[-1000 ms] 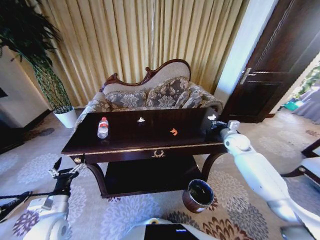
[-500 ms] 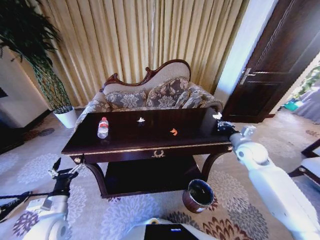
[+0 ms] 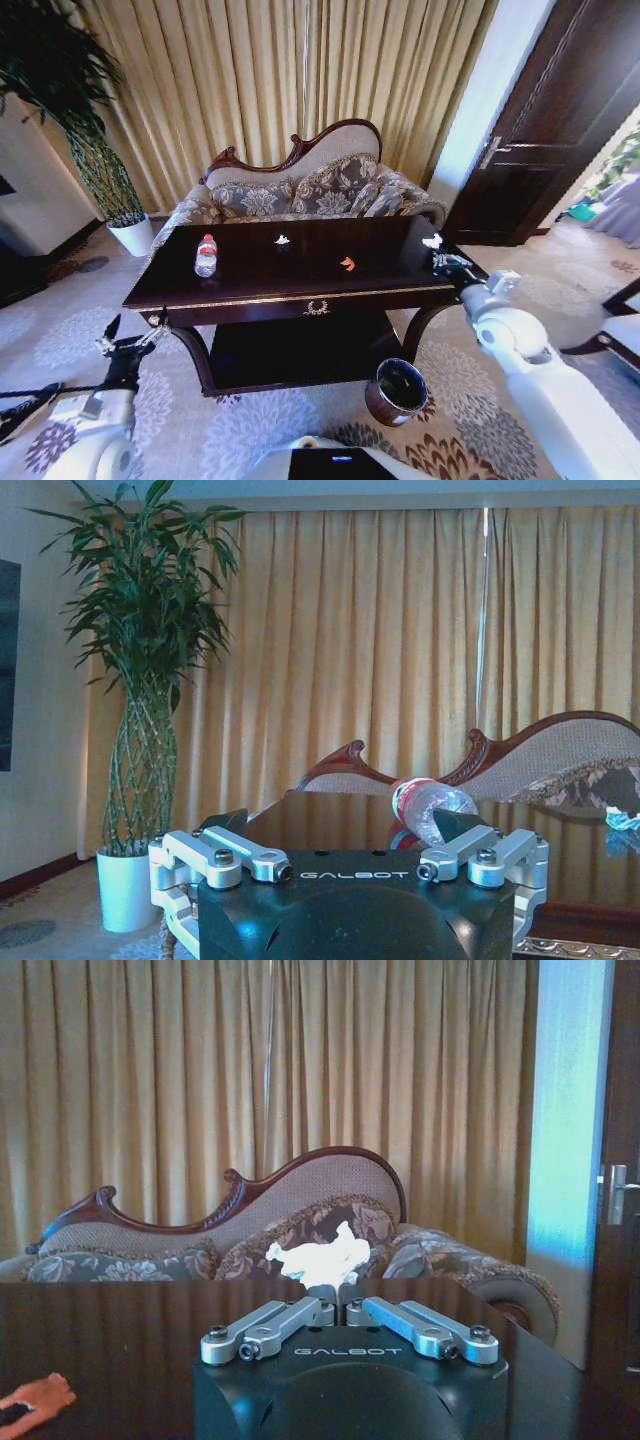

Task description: Move to the front of the table and place the trash on the table into the trash bin.

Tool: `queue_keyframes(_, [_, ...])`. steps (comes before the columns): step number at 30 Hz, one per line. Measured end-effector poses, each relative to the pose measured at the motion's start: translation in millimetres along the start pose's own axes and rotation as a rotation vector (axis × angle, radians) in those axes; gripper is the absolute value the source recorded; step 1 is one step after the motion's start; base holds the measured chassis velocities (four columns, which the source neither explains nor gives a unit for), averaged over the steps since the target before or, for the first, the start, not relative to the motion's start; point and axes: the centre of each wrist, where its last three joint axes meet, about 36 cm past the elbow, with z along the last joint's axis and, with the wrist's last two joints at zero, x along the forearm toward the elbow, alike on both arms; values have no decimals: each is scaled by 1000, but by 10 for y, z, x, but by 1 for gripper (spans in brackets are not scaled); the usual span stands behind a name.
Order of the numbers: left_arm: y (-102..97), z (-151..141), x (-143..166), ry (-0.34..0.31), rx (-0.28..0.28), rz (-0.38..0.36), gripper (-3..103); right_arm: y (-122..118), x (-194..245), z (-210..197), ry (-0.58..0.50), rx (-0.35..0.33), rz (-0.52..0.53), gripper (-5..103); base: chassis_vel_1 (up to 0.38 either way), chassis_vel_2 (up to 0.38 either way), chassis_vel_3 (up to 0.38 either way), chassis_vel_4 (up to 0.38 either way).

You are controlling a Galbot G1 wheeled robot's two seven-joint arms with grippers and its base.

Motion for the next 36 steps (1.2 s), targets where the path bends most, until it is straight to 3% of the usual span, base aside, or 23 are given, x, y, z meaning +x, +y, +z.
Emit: queue_keyframes(36, [30, 39, -17, -6, -2, -8, 100, 46, 65, 75, 11, 14, 6, 1, 33, -32, -34, 32])
